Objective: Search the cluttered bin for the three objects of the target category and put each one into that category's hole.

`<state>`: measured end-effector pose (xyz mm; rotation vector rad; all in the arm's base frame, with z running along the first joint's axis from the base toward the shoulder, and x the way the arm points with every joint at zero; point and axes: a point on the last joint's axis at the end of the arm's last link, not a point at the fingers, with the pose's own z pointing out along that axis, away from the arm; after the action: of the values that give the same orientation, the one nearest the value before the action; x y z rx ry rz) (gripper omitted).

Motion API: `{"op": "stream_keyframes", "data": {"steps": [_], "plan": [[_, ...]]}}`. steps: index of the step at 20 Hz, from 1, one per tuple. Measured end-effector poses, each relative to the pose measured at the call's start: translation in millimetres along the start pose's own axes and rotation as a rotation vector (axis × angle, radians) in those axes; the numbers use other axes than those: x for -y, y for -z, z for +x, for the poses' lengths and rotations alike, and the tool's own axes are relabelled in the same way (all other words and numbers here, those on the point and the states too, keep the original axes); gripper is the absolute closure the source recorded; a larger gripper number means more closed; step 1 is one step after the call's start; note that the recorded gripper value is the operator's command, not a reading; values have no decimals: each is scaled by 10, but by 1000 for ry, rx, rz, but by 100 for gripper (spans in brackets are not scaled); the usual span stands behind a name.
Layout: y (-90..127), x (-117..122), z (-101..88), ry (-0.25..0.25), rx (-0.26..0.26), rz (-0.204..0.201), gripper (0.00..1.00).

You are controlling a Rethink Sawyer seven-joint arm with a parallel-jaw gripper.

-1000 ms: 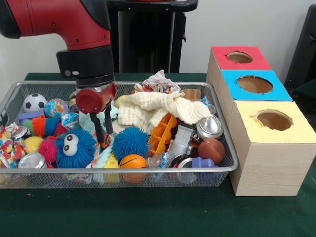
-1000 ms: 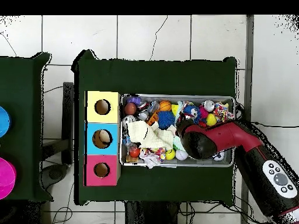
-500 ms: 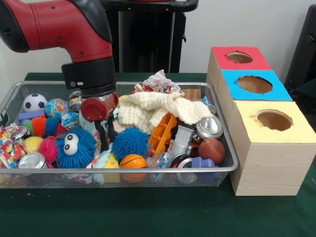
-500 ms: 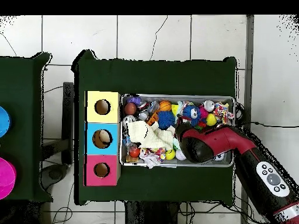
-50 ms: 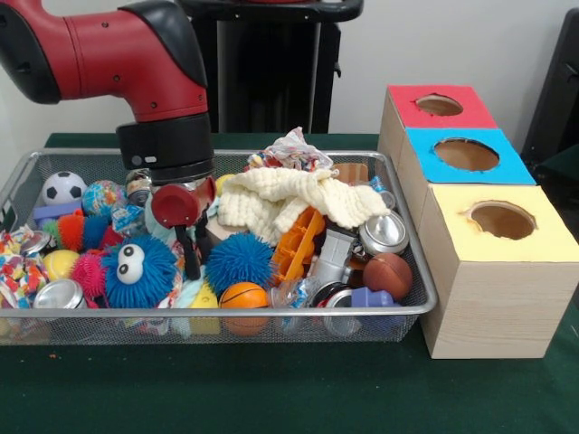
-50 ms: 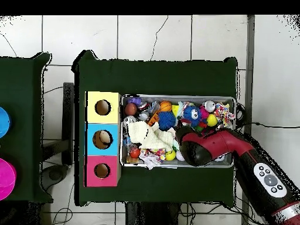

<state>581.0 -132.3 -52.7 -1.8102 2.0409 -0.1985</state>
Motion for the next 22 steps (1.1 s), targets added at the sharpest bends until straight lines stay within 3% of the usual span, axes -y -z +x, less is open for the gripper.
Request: {"op": "stream_keyframes", "data": {"steps": [22], "plan": [[13, -99, 39, 58, -46, -7, 0]]}}
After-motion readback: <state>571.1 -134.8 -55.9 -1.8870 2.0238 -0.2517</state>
